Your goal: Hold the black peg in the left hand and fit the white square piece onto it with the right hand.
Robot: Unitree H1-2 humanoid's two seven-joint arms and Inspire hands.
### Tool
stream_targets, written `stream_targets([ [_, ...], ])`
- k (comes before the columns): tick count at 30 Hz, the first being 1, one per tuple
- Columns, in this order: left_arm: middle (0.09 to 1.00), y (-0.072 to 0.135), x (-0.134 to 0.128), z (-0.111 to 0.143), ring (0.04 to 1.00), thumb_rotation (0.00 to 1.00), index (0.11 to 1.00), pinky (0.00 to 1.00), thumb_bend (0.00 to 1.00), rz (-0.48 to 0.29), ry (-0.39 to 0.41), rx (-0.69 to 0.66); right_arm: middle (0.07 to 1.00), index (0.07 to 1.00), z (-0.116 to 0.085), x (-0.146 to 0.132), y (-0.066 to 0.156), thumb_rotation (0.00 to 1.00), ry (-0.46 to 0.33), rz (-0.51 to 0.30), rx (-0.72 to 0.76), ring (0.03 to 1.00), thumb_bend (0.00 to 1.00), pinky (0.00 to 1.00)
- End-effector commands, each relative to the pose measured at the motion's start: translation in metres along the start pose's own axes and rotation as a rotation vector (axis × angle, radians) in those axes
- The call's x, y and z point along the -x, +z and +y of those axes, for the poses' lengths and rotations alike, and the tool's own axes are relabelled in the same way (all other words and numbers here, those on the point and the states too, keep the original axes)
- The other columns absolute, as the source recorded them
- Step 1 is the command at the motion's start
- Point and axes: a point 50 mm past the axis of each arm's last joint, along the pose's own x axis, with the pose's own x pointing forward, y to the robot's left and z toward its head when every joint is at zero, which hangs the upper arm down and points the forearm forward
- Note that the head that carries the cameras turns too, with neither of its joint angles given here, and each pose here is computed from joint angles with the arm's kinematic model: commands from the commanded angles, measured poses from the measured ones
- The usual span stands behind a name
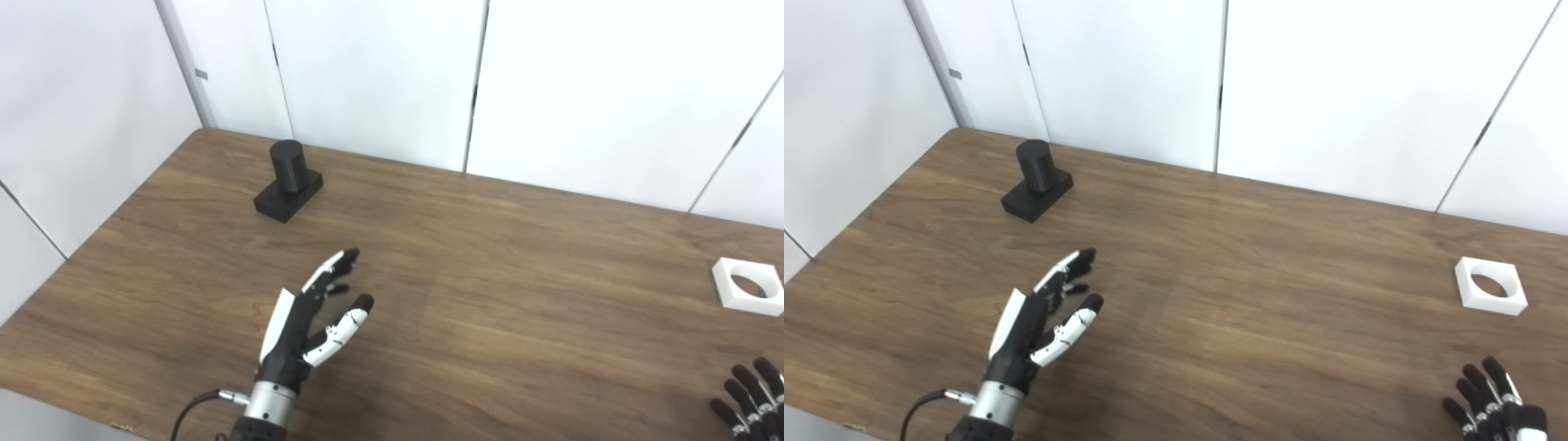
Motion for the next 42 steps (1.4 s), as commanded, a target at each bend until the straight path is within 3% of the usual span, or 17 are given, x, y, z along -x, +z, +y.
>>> stream_targets([
  [1, 0.887, 0.02, -0.012, 0.005, 0.869, 0.44, 0.877, 0.8, 0.63, -0.061, 0.116, -0.018, 0.894, 0.906, -0.001, -0.001, 0.01, 1.0, 0.006, -0.071, 0.004, 0.906, 0.52, 0.78],
  [3, 0.862, 0.026, -0.02, 0.015, 0.837, 0.27, 0.863, 0.78, 0.69, -0.069, 0.187, -0.091, 0.896, 0.904, -0.001, 0.0, 0.01, 1.0, 0.009, -0.07, 0.004, 0.907, 0.52, 0.78],
  [6, 0.86, 0.035, -0.038, 0.035, 0.866, 0.23, 0.861, 0.85, 0.8, -0.063, 0.283, -0.238, 0.889, 0.896, -0.001, 0.0, 0.009, 1.0, 0.0, -0.063, -0.001, 0.9, 0.52, 0.78],
  [8, 0.86, 0.039, -0.05, 0.049, 0.871, 0.28, 0.871, 0.85, 0.83, -0.055, 0.336, -0.332, 0.888, 0.894, 0.0, 0.0, 0.009, 1.0, -0.005, -0.063, -0.001, 0.898, 0.52, 0.78],
  [11, 0.859, 0.041, -0.07, 0.065, 0.84, 0.36, 0.861, 0.77, 0.8, -0.06, 0.409, -0.415, 0.883, 0.886, 0.001, 0.001, 0.008, 1.0, -0.002, -0.068, 0.001, 0.896, 0.53, 0.78],
  [15, 0.869, 0.041, -0.096, 0.08, 0.845, 0.48, 0.854, 0.75, 0.81, -0.047, 0.455, -0.542, 0.873, 0.877, 0.003, 0.002, 0.008, 1.0, -0.003, -0.066, 0.0, 0.883, 0.52, 0.78],
  [17, 0.869, 0.04, -0.106, 0.086, 0.851, 0.51, 0.851, 0.75, 0.83, -0.044, 0.464, -0.583, 0.875, 0.876, 0.003, 0.002, 0.008, 1.0, -0.002, -0.067, 0.004, 0.878, 0.52, 0.78],
  [22, 0.869, 0.027, -0.133, 0.102, 0.863, 0.45, 0.826, 0.73, 0.86, -0.03, 0.461, -0.649, 0.877, 0.878, 0.006, 0.002, 0.006, 1.0, 0.012, -0.078, 0.011, 0.866, 0.51, 0.76],
  [32, 0.877, 0.005, -0.174, 0.134, 0.883, 0.52, 0.811, 0.75, 0.93, 0.107, 0.419, -0.758, 0.884, 0.878, 0.008, 0.002, 0.006, 1.0, 0.03, -0.091, 0.004, 0.893, 0.5, 0.77],
  [42, 0.875, -0.012, -0.191, 0.144, 0.866, 0.56, 0.814, 0.73, 0.97, 0.223, 0.379, -0.692, 0.901, 0.894, 0.009, 0.004, 0.008, 1.0, 0.022, -0.084, 0.009, 0.904, 0.51, 0.78],
])
